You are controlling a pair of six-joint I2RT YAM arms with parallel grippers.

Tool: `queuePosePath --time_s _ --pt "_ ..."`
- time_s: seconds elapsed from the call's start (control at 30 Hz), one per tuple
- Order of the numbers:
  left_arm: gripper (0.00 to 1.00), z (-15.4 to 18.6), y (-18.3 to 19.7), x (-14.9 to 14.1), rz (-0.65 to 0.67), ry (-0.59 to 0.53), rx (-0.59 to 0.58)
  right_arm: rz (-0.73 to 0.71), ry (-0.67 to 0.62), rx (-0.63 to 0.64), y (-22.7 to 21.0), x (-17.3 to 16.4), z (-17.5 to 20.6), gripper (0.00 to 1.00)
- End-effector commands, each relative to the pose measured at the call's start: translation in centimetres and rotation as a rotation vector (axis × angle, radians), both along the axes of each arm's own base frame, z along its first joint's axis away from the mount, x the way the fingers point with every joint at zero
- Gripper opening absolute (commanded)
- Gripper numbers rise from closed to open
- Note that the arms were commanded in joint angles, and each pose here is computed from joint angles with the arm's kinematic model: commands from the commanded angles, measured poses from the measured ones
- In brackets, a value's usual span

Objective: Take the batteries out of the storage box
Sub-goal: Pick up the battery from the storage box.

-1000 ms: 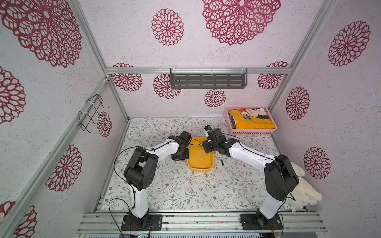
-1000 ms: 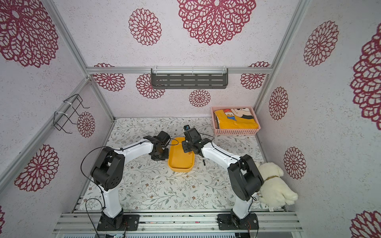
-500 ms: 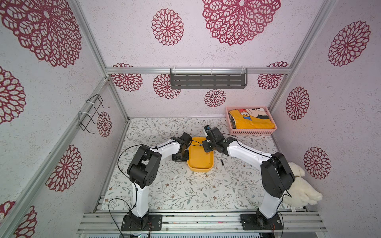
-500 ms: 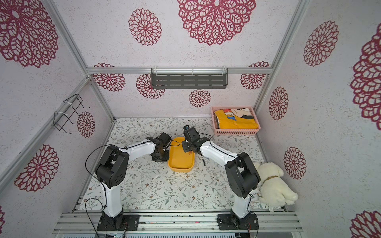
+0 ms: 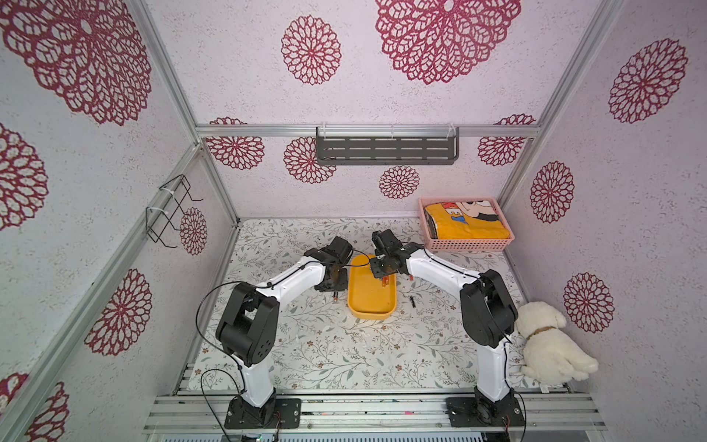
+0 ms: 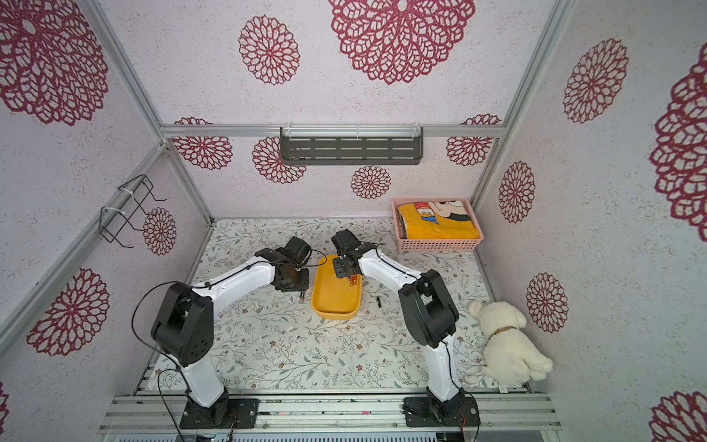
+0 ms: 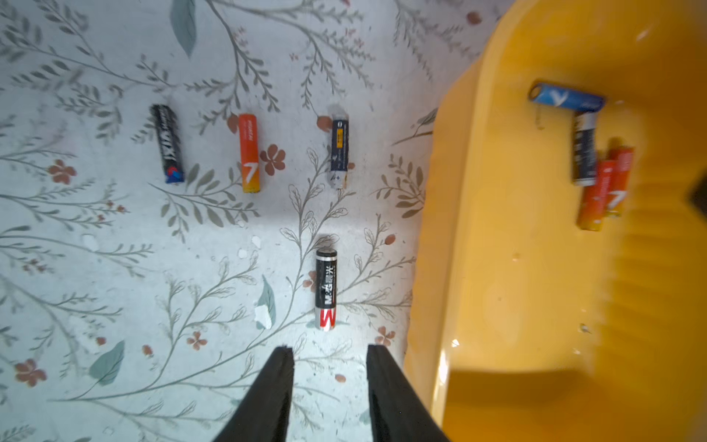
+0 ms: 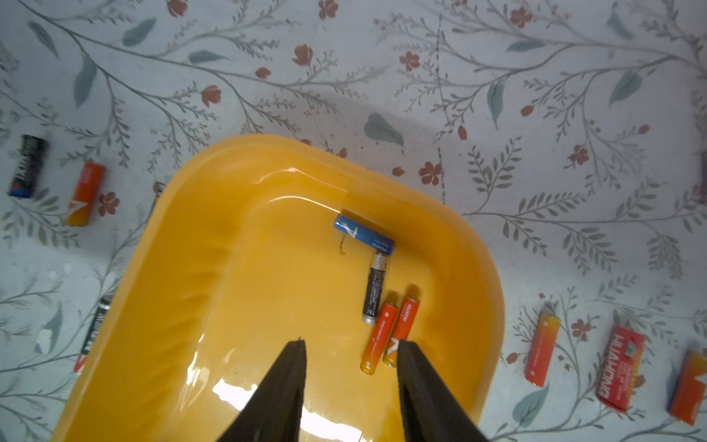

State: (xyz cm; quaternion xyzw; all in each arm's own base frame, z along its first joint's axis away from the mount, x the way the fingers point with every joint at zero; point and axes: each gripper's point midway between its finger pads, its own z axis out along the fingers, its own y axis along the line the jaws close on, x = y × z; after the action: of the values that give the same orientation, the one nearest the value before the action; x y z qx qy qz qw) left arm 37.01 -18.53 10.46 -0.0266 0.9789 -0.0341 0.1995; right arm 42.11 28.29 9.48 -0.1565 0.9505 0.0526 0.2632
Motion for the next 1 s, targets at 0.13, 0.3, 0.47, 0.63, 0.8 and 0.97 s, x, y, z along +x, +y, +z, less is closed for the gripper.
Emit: queuePosePath --time_s 0.13,0.3,0.47,0.63,0.8,0.97 --pt "0.37 8.3 -0.3 0.7 -0.058 -0.368 -0.155 -0.048 0.045 -0.045 -0.7 -0.1 -0.9 0.42" --pt "0.43 10.8 0.1 -0.1 -0.057 -0.548 -0.251 -0.052 0.061 -0.072 -0.5 0.6 -2.5 0.42" --pt "0.48 10.5 0.8 -0.4 -0.042 -0.552 -0.234 -0.059 0.079 -0.094 -0.4 1.1 -3.7 0.41" --pt "0.48 9.4 1.0 -0.3 -0.032 -0.506 -0.193 -0.057 0.093 -0.093 -0.1 1.4 -4.6 0.37" --pt "0.48 9.1 1.4 0.0 -0.011 -0.499 -0.167 -0.053 0.121 -0.09 0.1 1.3 -5.5 0.22" --pt "0.49 9.1 1.9 0.1 0.004 -0.497 -0.135 -0.051 0.134 -0.078 0.6 1.4 -6.1 0.08"
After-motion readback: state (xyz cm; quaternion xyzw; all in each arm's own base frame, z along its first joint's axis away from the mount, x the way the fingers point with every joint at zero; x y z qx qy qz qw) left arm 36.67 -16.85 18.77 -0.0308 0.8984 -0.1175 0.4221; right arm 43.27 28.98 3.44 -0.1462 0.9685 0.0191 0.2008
